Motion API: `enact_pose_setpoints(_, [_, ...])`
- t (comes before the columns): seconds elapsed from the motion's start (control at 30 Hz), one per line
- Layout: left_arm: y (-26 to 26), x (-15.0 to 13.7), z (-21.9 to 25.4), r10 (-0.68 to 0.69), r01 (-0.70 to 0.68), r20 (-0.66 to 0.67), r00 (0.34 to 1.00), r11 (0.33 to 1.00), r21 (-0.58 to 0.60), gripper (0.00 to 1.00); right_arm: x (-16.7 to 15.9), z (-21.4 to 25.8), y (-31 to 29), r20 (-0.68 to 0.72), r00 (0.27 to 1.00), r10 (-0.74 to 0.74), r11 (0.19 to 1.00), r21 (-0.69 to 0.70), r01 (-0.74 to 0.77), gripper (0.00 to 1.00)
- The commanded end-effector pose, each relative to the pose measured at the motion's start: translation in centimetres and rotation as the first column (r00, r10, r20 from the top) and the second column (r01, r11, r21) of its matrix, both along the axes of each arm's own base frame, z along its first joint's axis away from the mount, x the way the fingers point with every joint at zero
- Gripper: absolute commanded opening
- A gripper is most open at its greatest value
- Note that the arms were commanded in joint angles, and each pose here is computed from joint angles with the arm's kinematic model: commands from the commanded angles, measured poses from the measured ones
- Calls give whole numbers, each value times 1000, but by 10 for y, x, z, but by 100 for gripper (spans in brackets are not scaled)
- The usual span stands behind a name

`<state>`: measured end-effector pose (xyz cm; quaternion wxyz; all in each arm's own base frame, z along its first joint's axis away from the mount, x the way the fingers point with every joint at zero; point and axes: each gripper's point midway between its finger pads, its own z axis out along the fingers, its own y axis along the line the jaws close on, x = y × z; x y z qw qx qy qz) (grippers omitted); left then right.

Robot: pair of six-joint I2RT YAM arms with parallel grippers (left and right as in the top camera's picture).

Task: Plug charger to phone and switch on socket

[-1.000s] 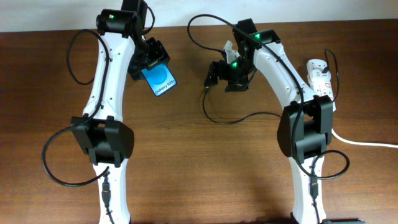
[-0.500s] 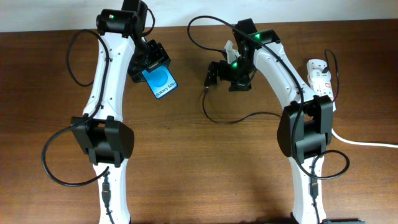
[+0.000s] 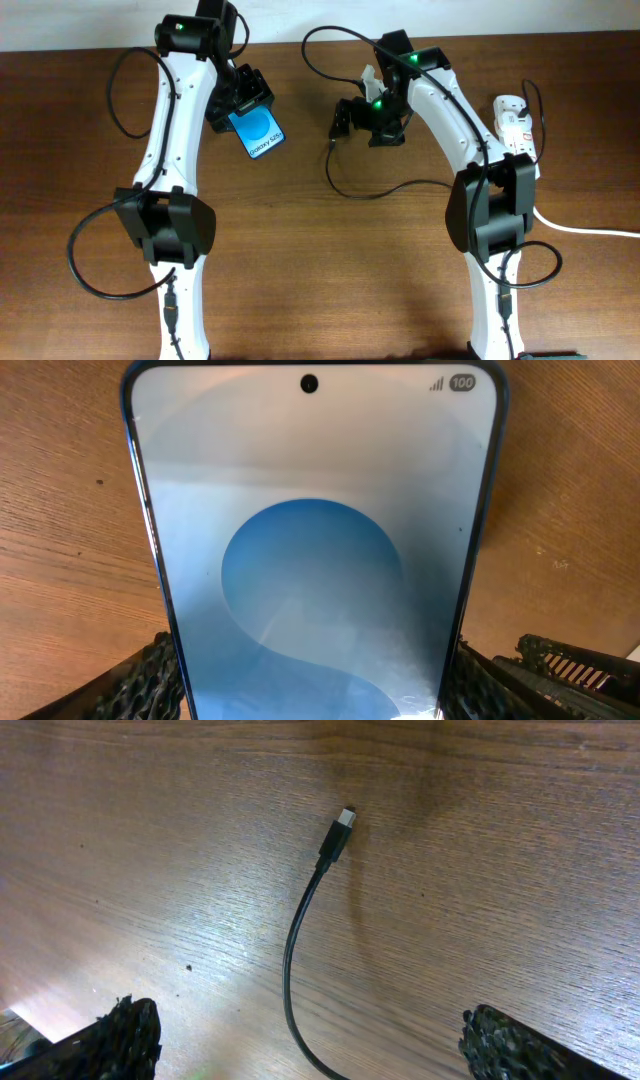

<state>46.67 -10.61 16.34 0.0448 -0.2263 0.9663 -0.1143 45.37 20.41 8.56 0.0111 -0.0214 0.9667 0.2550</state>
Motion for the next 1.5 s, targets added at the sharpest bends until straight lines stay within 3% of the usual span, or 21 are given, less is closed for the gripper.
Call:
enact_pose_setpoints(0.0, [-3,2,17,-18,19,47,999,1000,-19,0,6,7,1,36,999,9,1000,-6,-9,98])
enact_pose_setpoints(0.3, [-4,2,17,-18,19,46,999,999,-26,0,6,7,1,36,999,9,1000,-6,-9,98])
enact_pose_setpoints(0.5, [-16,6,22,-17,23,60,998,995,-101,0,6,7,1,36,999,9,1000,-6,-9,98])
enact_pose_setpoints(0.9, [-14,14,23,-8,17,91,996,995,-100,0,6,7,1,36,999,9,1000,-6,-9,98])
enact_pose_setpoints(1.2, [11,24,20,23,-26,132,991,999,24,0,6,7,1,36,999,9,1000,-6,-9,99])
enact_pose_setpoints(1.33, [27,28,21,55,-59,139,989,998,26,0,25,11,6,121,993,8,1000,17,-10,98])
enact_pose_setpoints(1.47, [39,31,17,79,-83,131,988,996,28,0,12,9,4,66,998,11,1000,7,-11,98])
